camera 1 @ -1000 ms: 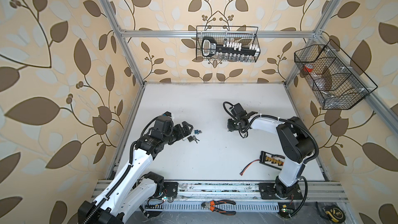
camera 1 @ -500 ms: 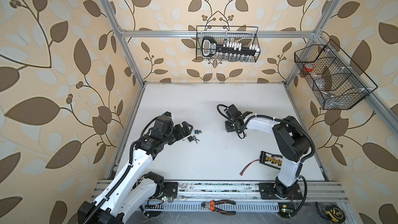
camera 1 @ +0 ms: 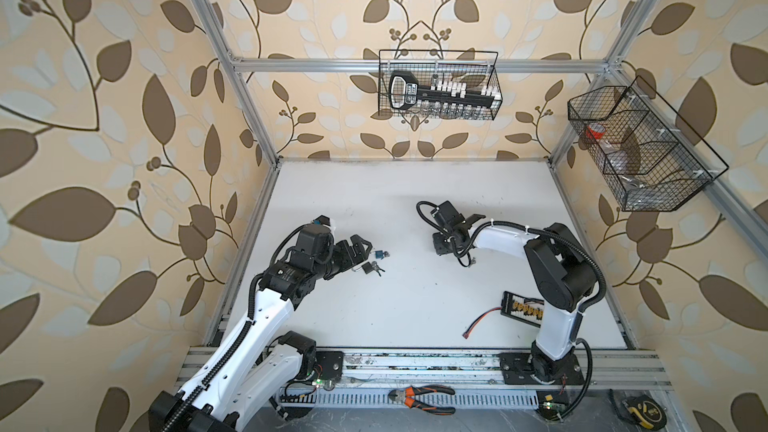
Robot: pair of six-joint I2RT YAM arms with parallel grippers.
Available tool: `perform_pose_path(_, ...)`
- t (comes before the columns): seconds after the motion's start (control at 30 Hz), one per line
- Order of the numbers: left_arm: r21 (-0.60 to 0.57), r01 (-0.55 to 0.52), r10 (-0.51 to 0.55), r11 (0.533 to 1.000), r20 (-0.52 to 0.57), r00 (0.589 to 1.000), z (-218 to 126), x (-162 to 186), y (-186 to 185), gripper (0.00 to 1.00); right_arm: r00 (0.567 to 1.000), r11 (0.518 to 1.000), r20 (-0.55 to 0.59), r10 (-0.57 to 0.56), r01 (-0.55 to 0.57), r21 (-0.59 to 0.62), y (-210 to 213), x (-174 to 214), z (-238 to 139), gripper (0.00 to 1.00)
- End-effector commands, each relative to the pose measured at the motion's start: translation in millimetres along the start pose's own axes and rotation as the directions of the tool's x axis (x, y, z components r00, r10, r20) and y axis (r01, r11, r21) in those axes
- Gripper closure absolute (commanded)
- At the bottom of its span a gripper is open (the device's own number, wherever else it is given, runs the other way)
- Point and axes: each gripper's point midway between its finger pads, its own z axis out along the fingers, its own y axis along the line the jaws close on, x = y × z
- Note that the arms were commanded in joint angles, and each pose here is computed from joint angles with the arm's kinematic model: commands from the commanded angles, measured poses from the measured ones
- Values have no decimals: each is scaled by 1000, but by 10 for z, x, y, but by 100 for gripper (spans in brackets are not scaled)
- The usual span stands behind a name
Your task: Lock with the key
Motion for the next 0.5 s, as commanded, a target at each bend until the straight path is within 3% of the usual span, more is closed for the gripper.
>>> perform_pose_path(0.0, 24, -30, 29, 999, 37, 999, -108, -131, -134, 1, 998, 1000, 58, -2, 3, -31, 0, -97, -289, 90)
perform_pose_path(0.13, 120, -75, 71, 990, 40, 997, -222, -201, -417, 1, 974, 993, 225, -4, 31, -116, 54, -315, -748, 100)
perform_pose_path(0.27, 210, -118, 111, 971, 45, 993, -339, -251, -678, 1, 914, 959, 405, -21, 133, -250, 193, -391, -1254, 100)
perform_pose_path(0.47, 360, -165, 159, 918, 46, 986, -477, -284, -1121, 1, 745, 830, 663, -72, 414, -375, 518, -305, -2105, 100)
